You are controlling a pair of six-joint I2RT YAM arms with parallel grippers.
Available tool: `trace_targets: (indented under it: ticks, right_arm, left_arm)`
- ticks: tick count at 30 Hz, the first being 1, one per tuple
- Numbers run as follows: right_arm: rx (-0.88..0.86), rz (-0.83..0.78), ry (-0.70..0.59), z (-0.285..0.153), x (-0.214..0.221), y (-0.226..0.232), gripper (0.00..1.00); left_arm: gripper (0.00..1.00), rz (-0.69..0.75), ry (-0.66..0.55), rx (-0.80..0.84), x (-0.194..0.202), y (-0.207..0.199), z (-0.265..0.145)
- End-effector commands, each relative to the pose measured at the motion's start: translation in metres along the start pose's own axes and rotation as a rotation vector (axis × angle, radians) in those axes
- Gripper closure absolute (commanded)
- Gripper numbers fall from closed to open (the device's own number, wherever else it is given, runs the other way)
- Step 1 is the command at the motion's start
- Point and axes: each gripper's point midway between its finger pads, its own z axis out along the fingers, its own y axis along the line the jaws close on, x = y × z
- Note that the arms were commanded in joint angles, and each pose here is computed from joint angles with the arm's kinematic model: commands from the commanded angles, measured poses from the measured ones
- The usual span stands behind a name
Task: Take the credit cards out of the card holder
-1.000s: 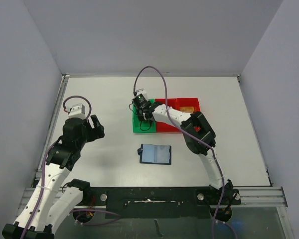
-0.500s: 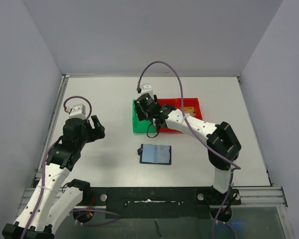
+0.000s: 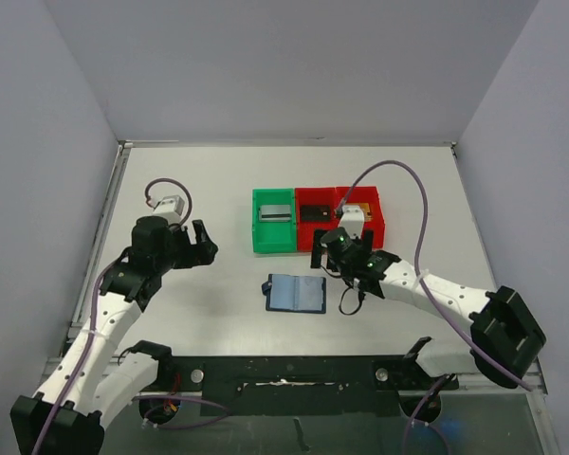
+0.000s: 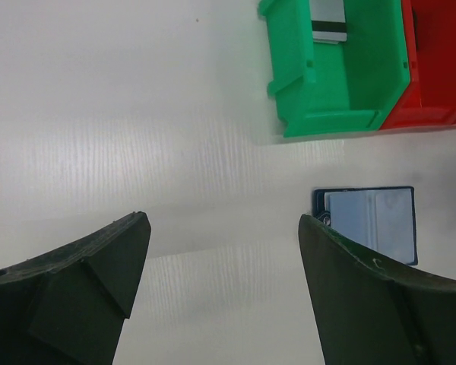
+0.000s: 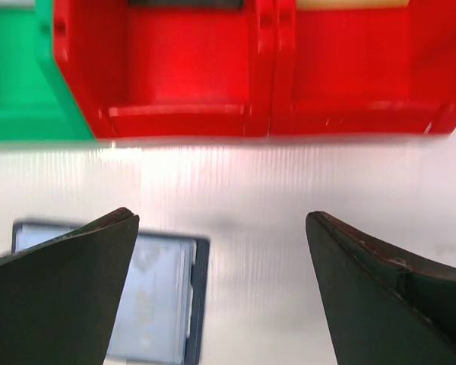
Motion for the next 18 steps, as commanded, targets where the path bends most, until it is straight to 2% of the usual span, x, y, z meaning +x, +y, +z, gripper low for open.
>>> trace_targets:
  ticks: [1,4,7,12,18]
  right_arm:
    - [-0.234,0.232,-0.066,-0.029,-0.001,0.027,0.02]
    - [-0.352,0.342,-0.053,-0.041,0.018,0.032,0.01]
    - [-0.355,0.419,0.002,-0.042,0.04,0.027,0.02]
    - [-0.404,0.419,0.08,-0.042,0.063,0.032,0.18]
    - [-0.46,0.407,0.106,-0.043,0.067,0.042,0.35]
  left_arm:
    - [0.24,0.013,0.036,0.161,0.0,-0.03,0.011]
    - [0.25,-0.084,0.063,0.298,0.009,-0.057,0.017]
    - [0.26,-0.173,0.098,0.373,0.029,-0.076,0.027]
    - [0.3,-0.099,0.179,0.312,0.061,-0.1,0.048]
    - [0.44,-0.069,0.309,0.253,0.111,-0.114,0.068]
